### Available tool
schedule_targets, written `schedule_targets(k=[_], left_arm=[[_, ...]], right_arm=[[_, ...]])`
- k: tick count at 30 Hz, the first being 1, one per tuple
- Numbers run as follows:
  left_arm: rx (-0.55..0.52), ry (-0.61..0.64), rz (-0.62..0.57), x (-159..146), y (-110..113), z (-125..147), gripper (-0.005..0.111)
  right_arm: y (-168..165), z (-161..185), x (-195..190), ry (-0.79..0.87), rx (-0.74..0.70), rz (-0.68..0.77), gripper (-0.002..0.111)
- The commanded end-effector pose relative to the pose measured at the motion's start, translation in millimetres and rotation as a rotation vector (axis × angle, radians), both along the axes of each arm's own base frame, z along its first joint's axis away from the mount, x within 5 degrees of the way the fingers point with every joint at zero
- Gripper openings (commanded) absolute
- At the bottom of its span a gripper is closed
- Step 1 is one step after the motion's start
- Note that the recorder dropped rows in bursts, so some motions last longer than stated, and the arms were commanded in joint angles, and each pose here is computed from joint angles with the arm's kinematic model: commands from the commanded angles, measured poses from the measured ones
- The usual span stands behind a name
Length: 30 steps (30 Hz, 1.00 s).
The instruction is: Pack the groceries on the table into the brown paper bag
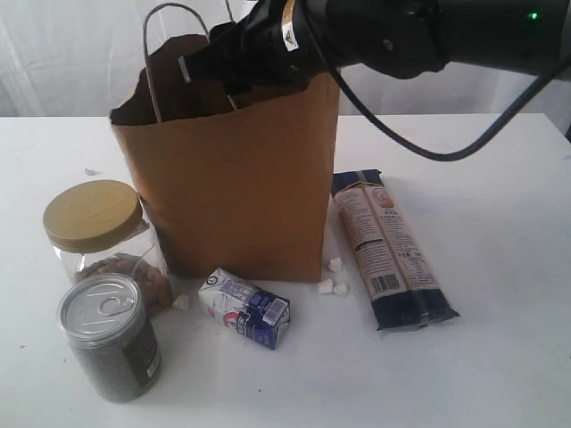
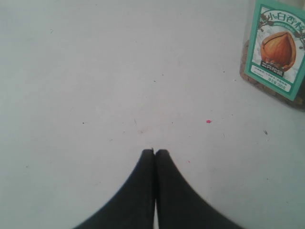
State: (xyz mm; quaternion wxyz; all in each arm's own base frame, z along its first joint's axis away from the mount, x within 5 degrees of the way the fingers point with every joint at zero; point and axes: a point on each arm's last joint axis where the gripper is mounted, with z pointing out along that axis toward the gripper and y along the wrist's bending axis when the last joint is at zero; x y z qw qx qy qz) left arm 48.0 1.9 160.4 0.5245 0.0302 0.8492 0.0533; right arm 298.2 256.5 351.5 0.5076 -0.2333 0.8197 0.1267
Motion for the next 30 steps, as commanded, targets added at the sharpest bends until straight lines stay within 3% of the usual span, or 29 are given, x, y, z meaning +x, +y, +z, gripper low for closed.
schedule_targets(k=[1,10,16,30], left_arm=[[-0.013,0.009,-0.007,0,-1,-3,0.0],[-0.013,0.009,-0.007,0,-1,-3,0.0],[-0.013,0.009,-0.007,0,-1,-3,0.0],[-0.013,0.009,-0.007,0,-1,-3,0.0]], right_arm=[[0,2,1,-0.014,-0.003,0.003,0.06],[-6,4,-2,0.005,-0.025,-0.023,0.06],[-19,31,-14,-0.042,0.009,-0.032,0.06],[-72,60,-43,-0.034,-0.257,-0.176,0.06]])
